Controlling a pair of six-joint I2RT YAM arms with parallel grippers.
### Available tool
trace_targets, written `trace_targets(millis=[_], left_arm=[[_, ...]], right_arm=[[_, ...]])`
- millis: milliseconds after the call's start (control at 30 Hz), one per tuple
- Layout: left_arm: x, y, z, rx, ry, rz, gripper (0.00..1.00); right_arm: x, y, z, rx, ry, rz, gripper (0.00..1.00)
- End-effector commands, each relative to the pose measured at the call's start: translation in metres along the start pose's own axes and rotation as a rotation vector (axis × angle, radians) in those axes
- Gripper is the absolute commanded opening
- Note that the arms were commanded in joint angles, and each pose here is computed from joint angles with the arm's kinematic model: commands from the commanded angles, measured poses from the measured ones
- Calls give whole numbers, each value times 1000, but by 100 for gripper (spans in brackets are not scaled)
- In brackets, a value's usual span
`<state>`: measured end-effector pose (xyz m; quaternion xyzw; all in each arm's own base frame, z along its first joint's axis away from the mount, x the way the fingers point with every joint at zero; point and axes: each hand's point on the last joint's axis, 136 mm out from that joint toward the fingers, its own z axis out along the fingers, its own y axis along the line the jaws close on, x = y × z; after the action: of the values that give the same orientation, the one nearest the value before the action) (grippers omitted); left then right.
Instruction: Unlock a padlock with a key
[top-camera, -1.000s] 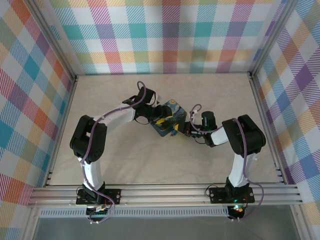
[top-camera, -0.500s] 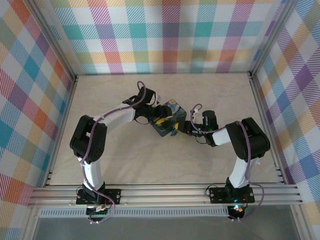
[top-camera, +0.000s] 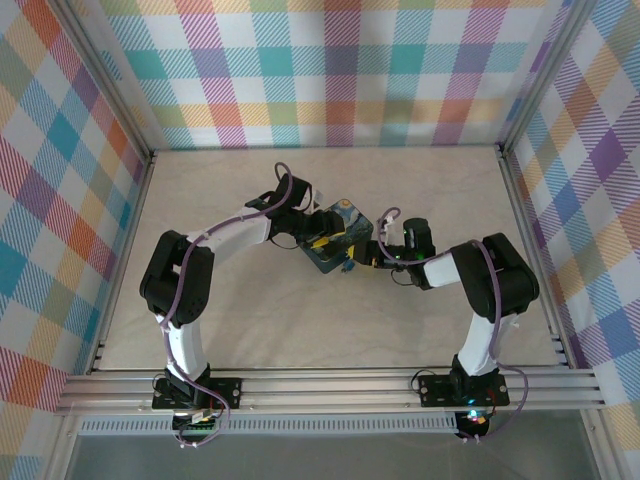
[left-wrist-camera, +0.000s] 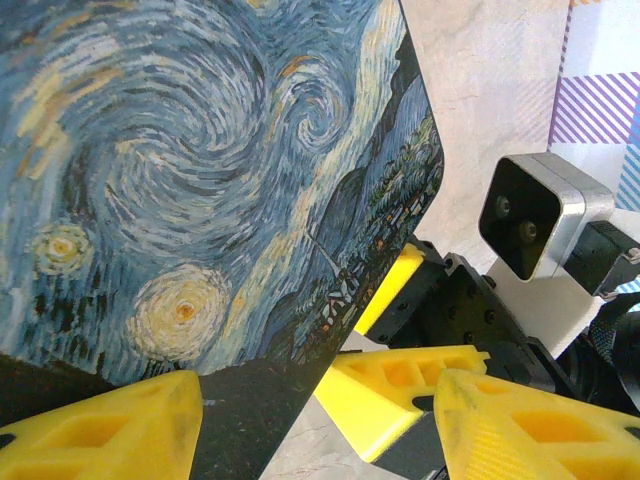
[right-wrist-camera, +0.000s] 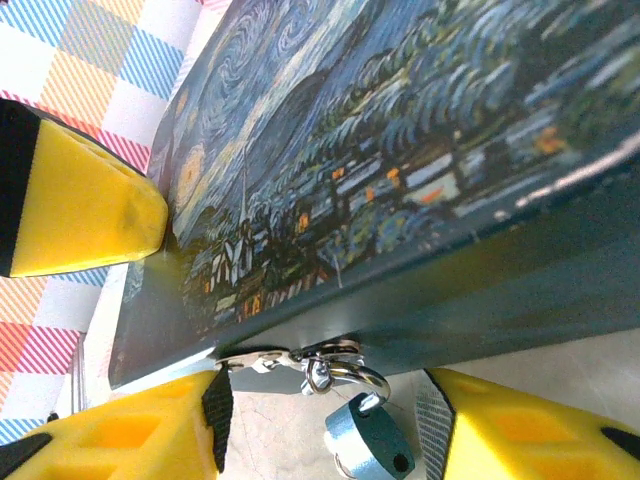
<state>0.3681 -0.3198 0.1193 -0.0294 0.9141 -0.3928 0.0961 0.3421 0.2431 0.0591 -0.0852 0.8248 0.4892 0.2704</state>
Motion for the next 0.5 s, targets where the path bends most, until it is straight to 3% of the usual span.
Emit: trace_targets(millis=[0, 467], left_arm=[[2, 4, 7, -14, 9, 0, 63], [2, 6, 9, -19, 10, -3, 63]], right_arm=[[-3, 0, 5, -34, 1, -41, 54], [4, 5, 17, -85, 44, -52, 57]])
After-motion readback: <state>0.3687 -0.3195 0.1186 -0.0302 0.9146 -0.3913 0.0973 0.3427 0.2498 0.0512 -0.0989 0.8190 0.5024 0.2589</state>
